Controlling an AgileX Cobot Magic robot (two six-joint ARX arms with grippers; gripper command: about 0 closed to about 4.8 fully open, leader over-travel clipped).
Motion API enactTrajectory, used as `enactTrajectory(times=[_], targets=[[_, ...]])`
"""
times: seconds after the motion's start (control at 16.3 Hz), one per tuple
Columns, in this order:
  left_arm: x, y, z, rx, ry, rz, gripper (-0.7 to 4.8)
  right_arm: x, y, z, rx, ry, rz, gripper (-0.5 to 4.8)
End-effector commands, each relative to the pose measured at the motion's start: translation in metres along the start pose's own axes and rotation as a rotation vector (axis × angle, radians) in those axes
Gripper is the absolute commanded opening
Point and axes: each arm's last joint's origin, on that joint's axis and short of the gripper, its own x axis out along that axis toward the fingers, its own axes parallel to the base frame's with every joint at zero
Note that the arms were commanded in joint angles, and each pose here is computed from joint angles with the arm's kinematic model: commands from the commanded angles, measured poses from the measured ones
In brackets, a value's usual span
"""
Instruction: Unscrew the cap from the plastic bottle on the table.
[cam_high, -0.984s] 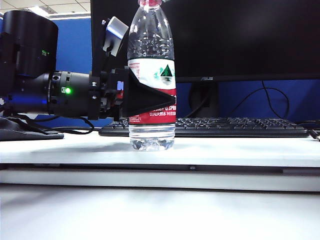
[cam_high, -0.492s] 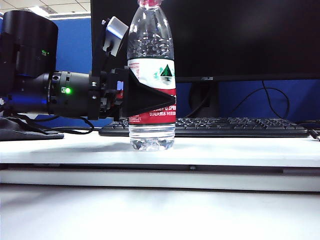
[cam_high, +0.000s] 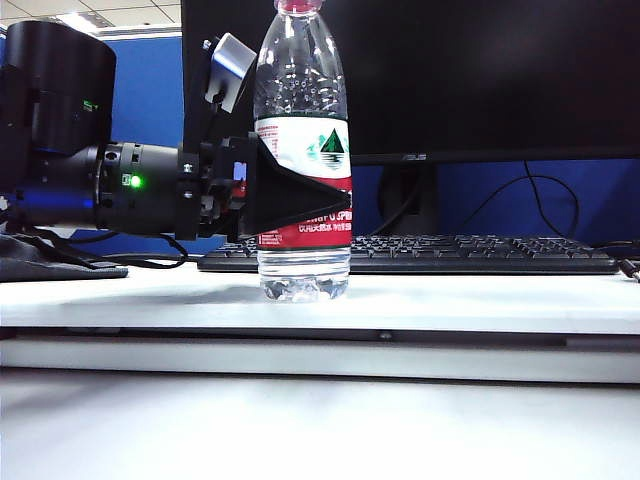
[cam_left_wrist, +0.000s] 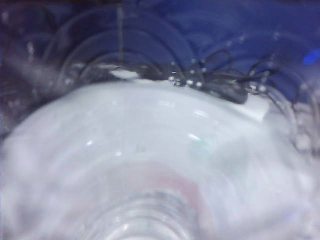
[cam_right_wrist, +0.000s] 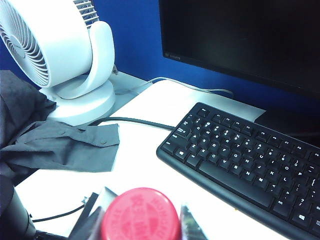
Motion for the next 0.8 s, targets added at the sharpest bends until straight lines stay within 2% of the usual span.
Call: enactTrajectory(times=[0.06,0.43,0.8], targets=[[-0.001,-0.001,-0.01,-0.053,0.061,0.006,2.77,0.0,-0.002,0.001,-0.004,-0.002,-0.001,1.61],[-0.001,-0.001,-0.01,-0.053,0.062,0.006,2.77,-0.001,-0.007,0.004,0.003,-0.01,-0.016,1.56],[-0.001,-0.001,-0.01,-0.057,0.066,0.006,2.77,-0.008,-0.021,0.014,0.03,-0.046,-0.02,1.57]])
